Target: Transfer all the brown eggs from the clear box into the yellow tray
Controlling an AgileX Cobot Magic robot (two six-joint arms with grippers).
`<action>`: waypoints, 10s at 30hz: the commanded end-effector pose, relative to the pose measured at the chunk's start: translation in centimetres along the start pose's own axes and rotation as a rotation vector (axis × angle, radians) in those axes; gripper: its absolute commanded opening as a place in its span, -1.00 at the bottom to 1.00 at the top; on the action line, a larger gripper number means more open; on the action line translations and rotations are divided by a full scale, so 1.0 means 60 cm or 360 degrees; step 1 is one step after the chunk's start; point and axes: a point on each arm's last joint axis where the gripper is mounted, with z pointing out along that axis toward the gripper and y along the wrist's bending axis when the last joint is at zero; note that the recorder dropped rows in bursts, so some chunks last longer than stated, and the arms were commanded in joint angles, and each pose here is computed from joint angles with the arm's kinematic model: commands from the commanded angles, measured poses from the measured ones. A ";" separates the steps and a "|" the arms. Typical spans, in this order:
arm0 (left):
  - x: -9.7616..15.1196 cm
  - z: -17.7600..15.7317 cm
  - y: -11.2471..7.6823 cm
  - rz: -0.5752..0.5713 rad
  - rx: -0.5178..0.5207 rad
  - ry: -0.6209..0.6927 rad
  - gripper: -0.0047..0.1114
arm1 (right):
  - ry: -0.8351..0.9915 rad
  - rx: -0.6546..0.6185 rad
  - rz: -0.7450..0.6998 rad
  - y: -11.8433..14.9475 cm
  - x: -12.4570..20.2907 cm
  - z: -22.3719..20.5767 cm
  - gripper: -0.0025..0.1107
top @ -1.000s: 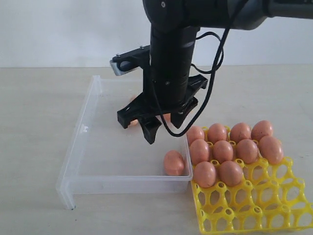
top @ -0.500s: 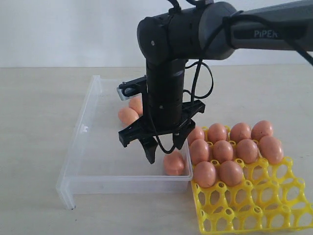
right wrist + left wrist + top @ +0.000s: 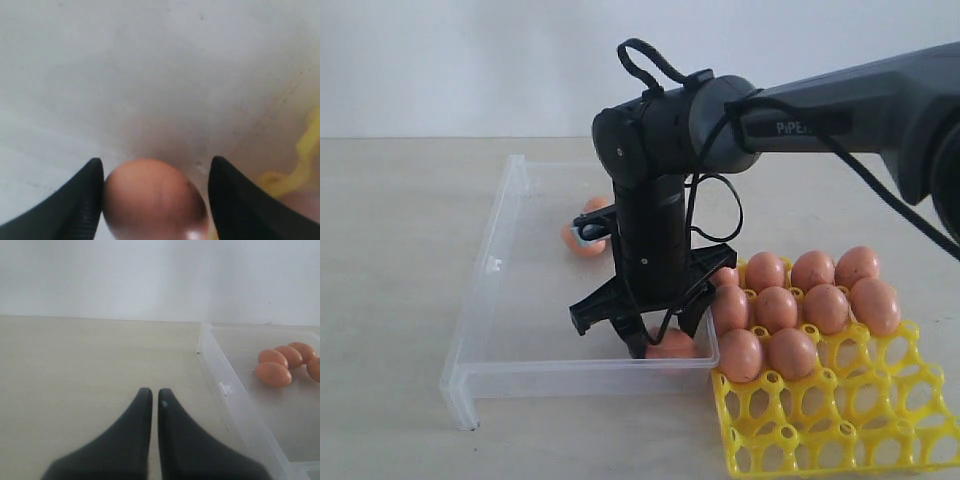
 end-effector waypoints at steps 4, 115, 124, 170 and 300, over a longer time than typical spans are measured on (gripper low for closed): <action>0.000 0.000 0.000 -0.0001 -0.0003 -0.0012 -0.85 | 0.0061 0.0034 0.0014 -0.006 0.006 -0.001 -0.69; 0.000 0.000 0.000 -0.0001 -0.0003 -0.0010 -0.85 | -0.0861 0.0135 -0.0283 -0.028 -0.125 -0.086 -0.96; 0.000 0.000 0.000 -0.0001 -0.0003 -0.0010 -0.85 | -0.0934 -0.0084 -0.0155 -0.011 -0.100 -0.149 -0.96; 0.000 0.000 0.000 -0.0001 -0.0003 -0.0010 -0.85 | -0.1727 0.0123 0.0477 -0.243 0.321 -0.130 -0.20; 0.000 0.000 0.000 -0.0001 -0.0003 -0.0013 -0.85 | -0.1560 -0.0505 -0.0311 -0.368 0.362 0.031 -0.96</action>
